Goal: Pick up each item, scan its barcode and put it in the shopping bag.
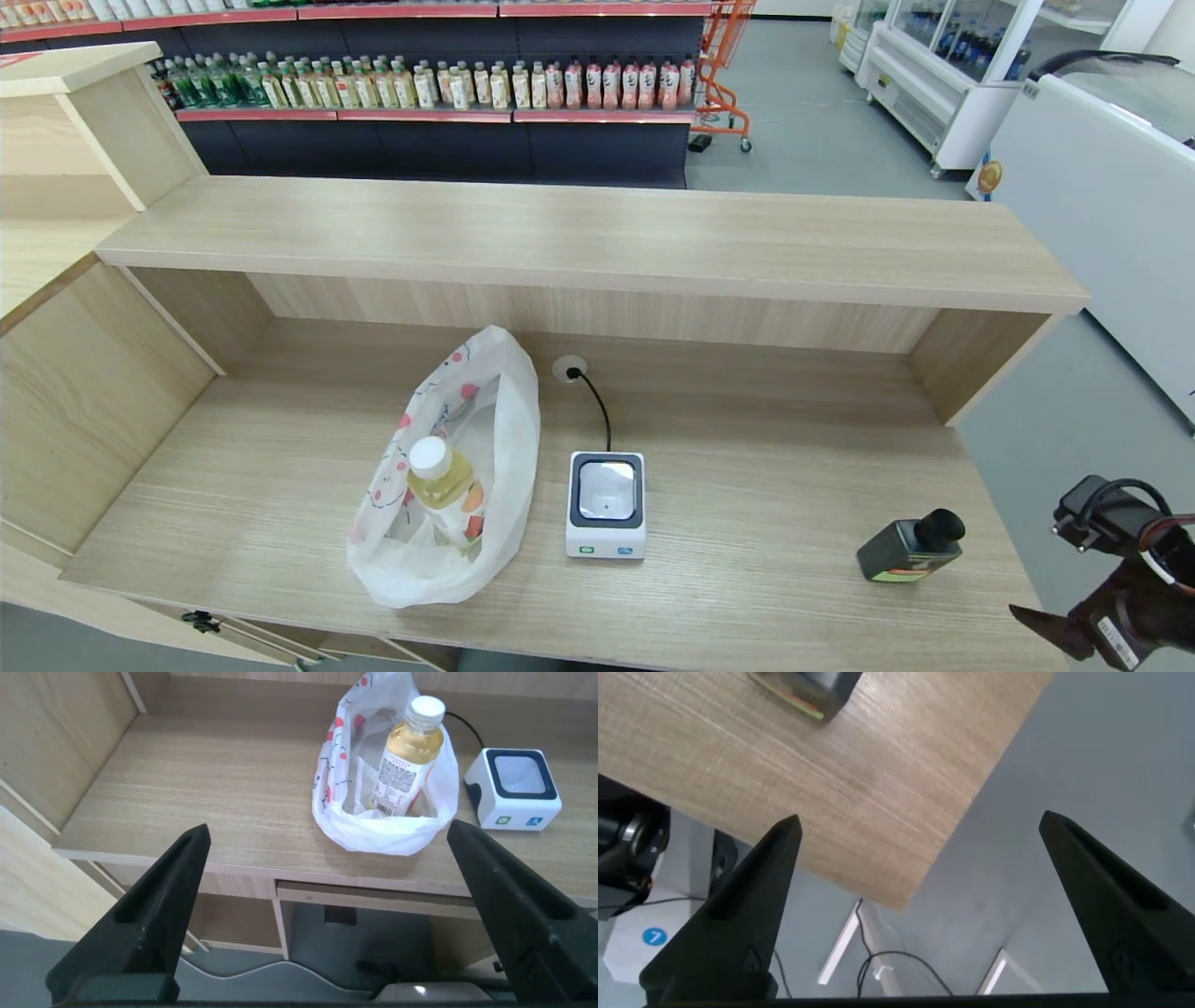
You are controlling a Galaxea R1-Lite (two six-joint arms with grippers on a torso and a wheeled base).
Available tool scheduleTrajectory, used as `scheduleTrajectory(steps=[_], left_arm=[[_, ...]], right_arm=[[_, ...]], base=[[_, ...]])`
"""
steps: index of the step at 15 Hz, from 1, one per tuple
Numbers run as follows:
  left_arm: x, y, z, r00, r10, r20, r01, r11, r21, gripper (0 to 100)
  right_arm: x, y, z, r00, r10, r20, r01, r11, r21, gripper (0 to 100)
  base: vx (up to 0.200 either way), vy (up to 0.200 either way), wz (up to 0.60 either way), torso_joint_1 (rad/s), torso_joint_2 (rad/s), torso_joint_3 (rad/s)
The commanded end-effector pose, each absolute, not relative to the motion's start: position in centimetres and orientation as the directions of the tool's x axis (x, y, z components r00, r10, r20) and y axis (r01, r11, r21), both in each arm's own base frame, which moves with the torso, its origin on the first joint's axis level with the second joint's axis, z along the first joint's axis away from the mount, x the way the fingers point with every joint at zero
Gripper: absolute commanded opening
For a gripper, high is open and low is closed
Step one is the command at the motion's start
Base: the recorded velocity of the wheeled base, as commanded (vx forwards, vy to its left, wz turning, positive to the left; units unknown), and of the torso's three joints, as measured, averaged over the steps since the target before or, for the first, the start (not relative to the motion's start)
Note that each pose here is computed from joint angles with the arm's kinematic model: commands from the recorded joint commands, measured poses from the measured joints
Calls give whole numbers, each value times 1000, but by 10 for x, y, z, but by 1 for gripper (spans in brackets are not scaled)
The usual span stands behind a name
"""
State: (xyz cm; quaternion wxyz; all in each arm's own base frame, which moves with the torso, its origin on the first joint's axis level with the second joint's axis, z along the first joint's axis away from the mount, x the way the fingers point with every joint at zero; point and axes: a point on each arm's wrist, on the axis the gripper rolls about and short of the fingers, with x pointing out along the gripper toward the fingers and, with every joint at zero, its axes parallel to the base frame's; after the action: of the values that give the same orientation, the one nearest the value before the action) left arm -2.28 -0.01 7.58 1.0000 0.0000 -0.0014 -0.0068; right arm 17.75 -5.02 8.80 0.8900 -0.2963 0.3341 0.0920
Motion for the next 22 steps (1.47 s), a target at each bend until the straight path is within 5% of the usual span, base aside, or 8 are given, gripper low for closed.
scheduleTrajectory(steps=[1, 20, 21, 22], left_arm=[[-23, 0, 76, 1000, -14, 3, 14, 1000, 0, 100], [-23, 0, 76, 1000, -14, 3, 14, 1000, 0, 100], [-23, 0, 76, 1000, -14, 3, 14, 1000, 0, 100], [-23, 0, 76, 1000, -14, 3, 14, 1000, 0, 100]], right_arm=[[201, -57, 68, 739, -3, -673, -410, 791, -454, 100], [262, -24, 33, 730, 198, -654, -581, 683, -442, 100], [263, -21, 31, 725, 207, -657, -590, 679, -438, 0], [266, -17, 30, 722, 219, -657, -597, 677, -430, 0]], base=[[0, 0, 0, 0, 0, 0], [0, 0, 0, 0, 0, 0], [0, 0, 0, 0, 0, 0], [0, 0, 0, 0, 0, 0]])
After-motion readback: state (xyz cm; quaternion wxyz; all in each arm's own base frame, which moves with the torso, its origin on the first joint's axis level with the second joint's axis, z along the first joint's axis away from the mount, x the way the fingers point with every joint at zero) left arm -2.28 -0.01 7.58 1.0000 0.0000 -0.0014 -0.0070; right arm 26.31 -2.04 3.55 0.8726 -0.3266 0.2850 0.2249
